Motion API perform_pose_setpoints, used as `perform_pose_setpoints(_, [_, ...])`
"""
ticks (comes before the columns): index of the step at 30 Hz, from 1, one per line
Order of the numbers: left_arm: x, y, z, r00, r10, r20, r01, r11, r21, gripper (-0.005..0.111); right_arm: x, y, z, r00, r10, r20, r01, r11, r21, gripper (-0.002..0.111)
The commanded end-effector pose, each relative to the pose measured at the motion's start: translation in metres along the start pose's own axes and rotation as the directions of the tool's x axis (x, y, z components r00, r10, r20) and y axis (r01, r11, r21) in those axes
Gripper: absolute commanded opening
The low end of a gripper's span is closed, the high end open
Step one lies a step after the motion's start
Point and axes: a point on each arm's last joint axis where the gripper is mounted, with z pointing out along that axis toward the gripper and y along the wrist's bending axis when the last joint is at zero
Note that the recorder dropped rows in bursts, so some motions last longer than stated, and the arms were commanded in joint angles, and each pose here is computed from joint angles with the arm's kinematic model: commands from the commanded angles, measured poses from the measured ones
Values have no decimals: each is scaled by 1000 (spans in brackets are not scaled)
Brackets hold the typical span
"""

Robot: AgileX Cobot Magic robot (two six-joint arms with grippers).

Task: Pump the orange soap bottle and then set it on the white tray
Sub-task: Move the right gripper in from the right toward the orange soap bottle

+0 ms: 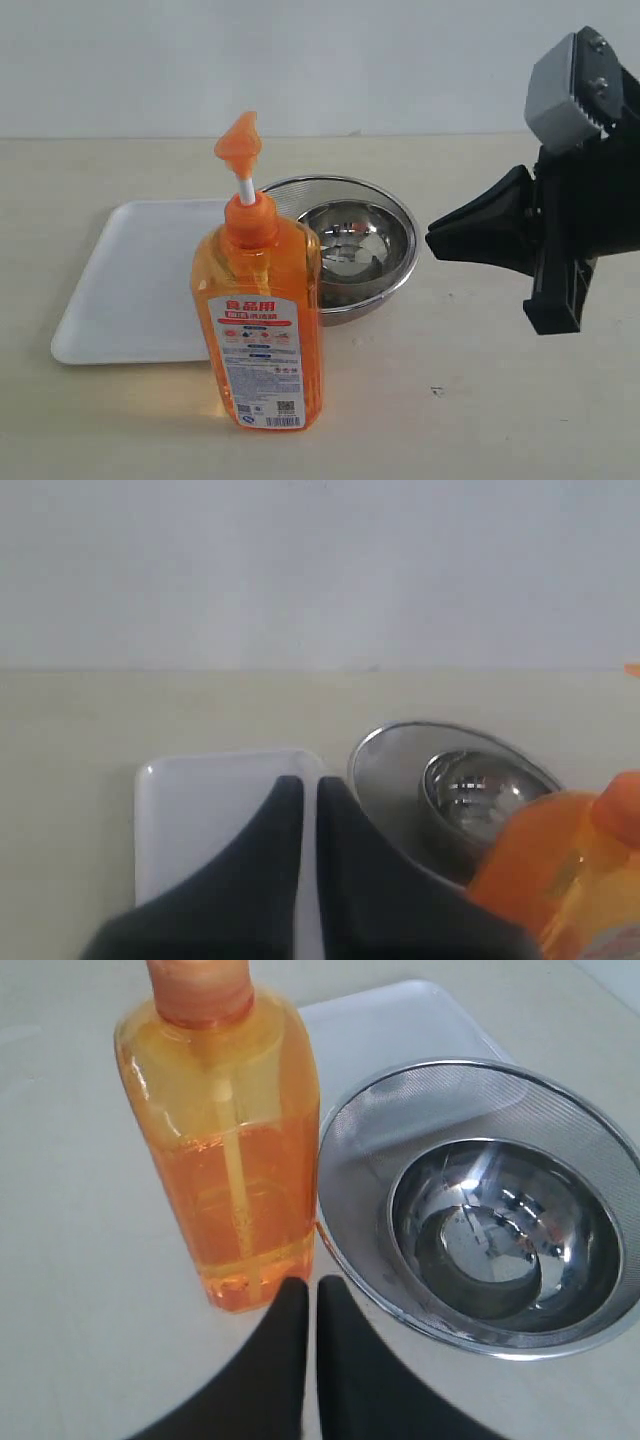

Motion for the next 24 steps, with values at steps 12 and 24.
perform_pose_setpoints(12, [5, -2, 24, 983, -79, -163, 78, 997, -12, 5, -5, -4, -1, 996, 79, 31, -80, 996, 41, 0])
perform_pose_setpoints(24, [4, -2, 24, 968, -196, -155, 194, 981, -29, 5, -5, -4, -1, 996, 87, 31, -88, 995, 45, 0])
